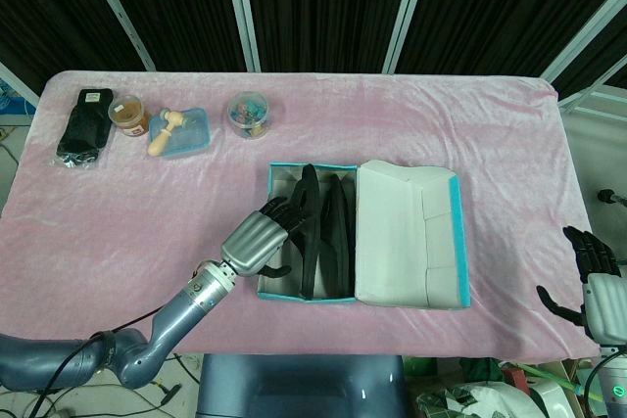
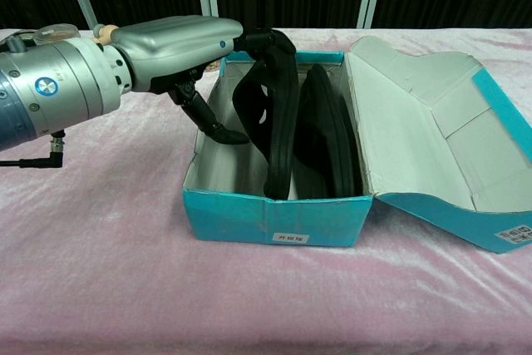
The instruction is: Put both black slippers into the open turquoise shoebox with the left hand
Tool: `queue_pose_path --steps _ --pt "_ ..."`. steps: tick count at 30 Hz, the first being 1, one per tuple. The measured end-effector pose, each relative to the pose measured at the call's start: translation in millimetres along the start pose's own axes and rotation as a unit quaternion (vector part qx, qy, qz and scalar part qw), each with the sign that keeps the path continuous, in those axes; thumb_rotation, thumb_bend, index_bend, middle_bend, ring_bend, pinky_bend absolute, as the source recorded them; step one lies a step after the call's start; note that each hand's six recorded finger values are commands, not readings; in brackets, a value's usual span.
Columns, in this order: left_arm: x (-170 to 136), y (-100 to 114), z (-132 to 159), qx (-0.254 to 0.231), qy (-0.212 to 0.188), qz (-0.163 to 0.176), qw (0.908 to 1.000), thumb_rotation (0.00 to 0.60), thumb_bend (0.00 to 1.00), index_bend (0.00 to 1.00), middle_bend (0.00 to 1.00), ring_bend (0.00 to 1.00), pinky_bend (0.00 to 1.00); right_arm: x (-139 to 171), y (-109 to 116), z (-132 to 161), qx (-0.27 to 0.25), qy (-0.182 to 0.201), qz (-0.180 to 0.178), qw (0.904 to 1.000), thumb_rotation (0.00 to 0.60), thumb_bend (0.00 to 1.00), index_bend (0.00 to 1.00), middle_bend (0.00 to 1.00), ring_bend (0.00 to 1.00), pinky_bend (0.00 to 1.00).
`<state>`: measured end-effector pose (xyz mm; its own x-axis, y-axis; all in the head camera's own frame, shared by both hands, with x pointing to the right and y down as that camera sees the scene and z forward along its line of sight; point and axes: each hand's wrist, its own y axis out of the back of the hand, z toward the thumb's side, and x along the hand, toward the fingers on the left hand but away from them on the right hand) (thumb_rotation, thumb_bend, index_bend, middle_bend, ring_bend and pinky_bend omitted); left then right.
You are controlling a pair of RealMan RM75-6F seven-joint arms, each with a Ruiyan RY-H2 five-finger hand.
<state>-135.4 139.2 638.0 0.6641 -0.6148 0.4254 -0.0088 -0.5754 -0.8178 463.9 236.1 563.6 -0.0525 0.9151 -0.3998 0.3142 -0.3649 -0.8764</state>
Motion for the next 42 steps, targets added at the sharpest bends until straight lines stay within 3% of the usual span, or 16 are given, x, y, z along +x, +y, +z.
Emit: queue_pose_path --steps 12,25,35,42 --pt "6.3 -31.3 -11.1 0.033 0.027 -0.06 0.9973 0.531 0.25 0.09 0.21 0.14 0.1 0.7 -0.8 -0.8 -0.001 -0.002 0.001 1.0 0.6 0.18 0.0 0.06 0.0 0.07" --pt "1.6 -41.8 -15.2 0.03 0.031 -0.094 0.9946 0.536 0.24 0.1 0.21 0.14 0.1 0.5 -1.2 1.1 -0.001 0.0 0.001 1.0 0.6 0.18 0.0 0.06 0.0 0.07" --pt "-6.2 -34.5 -11.8 -0.001 0.013 -0.086 0.9962 0.539 0.21 0.08 0.18 0.13 0.1 2.1 -0.3 1.4 -0.002 0.0 -0.001 1.0 0.6 0.18 0.0 0.06 0.0 0.07" --pt "-16.5 -17.0 -5.8 -0.046 -0.006 -0.043 0.998 0.537 0.17 0.04 0.17 0.13 0.1 1.9 1.0 2.3 -0.001 0.002 -0.002 1.0 0.6 0.18 0.0 0.06 0.0 0.07"
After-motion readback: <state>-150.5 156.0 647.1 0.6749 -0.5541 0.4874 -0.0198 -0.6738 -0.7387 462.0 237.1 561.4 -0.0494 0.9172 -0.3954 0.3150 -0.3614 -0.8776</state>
